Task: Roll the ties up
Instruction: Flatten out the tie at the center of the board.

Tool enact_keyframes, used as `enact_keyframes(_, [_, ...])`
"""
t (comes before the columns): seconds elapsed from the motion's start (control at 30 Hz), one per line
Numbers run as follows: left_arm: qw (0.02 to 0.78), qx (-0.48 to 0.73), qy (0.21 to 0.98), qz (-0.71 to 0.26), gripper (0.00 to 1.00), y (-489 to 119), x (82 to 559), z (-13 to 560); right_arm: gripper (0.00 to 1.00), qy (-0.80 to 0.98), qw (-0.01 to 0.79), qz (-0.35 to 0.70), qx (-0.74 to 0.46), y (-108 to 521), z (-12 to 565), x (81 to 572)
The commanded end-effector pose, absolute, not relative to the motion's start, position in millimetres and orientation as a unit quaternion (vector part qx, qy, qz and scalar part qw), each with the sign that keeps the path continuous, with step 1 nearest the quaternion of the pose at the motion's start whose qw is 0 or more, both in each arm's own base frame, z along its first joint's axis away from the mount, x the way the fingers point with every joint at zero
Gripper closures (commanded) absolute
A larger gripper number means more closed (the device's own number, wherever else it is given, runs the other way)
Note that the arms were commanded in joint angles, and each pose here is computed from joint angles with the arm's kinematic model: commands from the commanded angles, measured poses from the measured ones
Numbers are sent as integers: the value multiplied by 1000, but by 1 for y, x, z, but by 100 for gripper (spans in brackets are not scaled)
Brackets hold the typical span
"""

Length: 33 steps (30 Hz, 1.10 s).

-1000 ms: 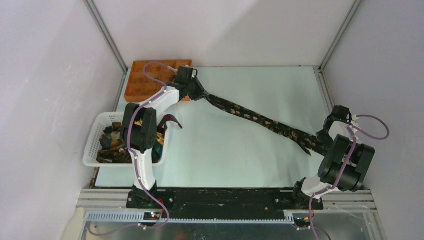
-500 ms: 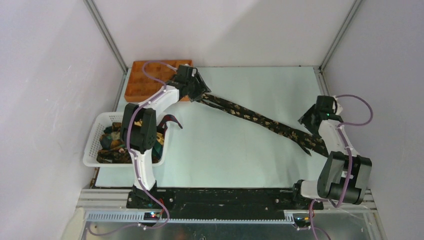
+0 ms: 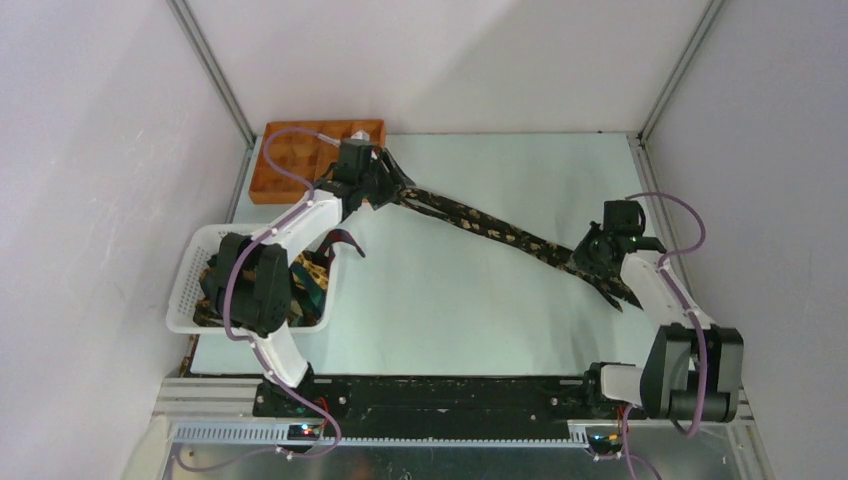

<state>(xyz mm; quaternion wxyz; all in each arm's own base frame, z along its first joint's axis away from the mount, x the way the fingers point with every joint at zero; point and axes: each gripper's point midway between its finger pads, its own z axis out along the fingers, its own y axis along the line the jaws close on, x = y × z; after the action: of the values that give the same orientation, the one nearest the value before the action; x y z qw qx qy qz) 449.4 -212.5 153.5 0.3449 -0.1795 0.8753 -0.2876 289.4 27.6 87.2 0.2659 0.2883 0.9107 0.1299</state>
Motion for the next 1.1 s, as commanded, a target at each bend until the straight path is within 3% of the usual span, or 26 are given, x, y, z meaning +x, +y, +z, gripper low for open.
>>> enact_keyframes(0.0, [382, -166, 854, -310, 35, -219, 447, 181, 100, 916, 238, 148, 288, 31, 70, 299])
enact_keyframes(0.83, [352, -161, 866, -316, 39, -230, 450, 155, 100, 910, 208, 1, 360, -56, 27, 342])
enact_keyframes(1.07, [359, -158, 865, -313, 38, -229, 449, 158, 100, 900, 240, -5, 365, -60, 54, 347])
